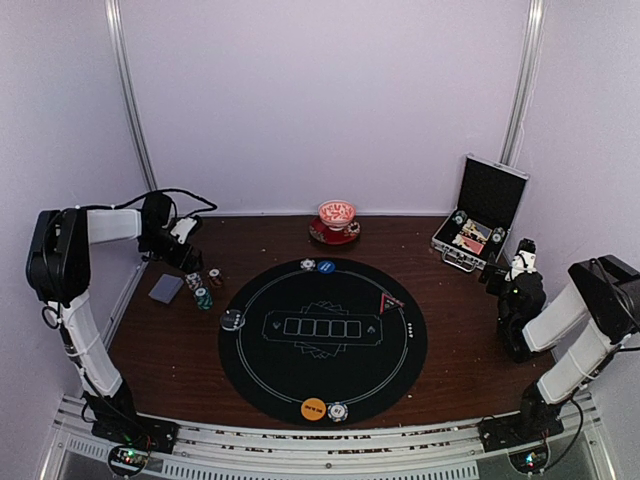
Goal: Distribute texas hold em gaming equipment
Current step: Pick up the poker chip from the pile of poker chips.
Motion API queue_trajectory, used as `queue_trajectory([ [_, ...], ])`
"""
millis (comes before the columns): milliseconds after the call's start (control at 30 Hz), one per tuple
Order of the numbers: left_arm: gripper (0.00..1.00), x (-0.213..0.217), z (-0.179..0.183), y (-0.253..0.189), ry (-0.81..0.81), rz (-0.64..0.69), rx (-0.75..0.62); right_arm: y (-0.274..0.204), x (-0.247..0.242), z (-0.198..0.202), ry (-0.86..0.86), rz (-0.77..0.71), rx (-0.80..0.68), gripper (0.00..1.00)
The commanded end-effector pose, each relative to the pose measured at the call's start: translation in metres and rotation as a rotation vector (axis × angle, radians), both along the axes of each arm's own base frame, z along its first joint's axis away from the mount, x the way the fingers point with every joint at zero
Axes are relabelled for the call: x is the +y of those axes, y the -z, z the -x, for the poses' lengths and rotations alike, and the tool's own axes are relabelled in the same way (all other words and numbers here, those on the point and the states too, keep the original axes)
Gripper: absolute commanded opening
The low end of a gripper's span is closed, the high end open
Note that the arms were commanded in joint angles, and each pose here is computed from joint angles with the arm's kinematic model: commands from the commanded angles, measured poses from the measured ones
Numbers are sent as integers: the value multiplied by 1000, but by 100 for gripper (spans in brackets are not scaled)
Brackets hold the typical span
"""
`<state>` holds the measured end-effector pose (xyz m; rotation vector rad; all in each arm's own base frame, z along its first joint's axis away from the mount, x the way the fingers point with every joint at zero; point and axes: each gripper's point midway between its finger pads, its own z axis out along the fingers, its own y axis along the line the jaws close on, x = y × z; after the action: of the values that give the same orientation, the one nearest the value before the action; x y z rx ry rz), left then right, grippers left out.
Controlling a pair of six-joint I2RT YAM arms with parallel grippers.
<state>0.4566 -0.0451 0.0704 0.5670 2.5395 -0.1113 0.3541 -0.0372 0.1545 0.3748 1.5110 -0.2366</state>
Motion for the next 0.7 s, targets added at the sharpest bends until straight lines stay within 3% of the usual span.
queue_trajectory([
  [0,78,6,1,7,-9,22,-3,-5,-2,-1,5,-7,-25,100],
  [667,71,-1,16,25,35,53,43,-5,-2,-1,6,-7,-24,100],
])
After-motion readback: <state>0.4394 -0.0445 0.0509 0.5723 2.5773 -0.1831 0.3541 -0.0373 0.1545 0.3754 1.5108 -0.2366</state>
